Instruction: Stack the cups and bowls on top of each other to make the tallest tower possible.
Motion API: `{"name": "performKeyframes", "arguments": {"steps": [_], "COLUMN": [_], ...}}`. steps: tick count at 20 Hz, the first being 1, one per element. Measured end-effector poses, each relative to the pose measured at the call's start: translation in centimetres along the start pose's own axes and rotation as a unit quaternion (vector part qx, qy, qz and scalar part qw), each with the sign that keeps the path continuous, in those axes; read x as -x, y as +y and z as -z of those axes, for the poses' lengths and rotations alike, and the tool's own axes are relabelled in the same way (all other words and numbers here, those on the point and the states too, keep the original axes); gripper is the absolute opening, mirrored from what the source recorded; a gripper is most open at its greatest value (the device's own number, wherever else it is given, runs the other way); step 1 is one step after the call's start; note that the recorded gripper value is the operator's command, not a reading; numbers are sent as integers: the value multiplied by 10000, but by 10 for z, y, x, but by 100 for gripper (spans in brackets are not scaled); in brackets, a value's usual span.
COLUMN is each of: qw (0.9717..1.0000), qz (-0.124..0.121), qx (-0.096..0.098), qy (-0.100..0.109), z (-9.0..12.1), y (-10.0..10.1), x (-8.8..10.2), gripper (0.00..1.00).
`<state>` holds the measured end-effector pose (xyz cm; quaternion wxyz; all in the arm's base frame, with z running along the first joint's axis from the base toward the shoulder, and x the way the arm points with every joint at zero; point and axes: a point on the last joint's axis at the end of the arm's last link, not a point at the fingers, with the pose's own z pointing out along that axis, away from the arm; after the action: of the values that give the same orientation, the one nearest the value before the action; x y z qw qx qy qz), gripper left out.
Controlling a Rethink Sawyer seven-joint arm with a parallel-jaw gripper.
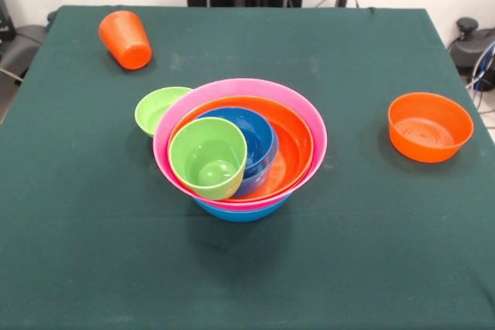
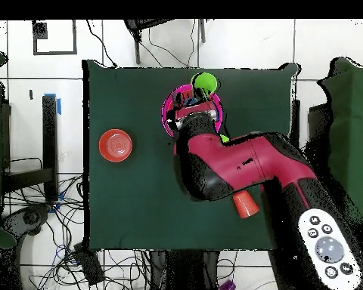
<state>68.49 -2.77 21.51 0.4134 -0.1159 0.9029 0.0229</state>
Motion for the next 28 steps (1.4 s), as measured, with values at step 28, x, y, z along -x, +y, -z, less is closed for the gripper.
{"name": "performKeyframes", "arguments": {"steps": [28], "qw": [9999], "qz": [-72], "qx": [69], "qy": [-55], "z": [1], "y": [-3], "x": [2], "gripper": [100]}}
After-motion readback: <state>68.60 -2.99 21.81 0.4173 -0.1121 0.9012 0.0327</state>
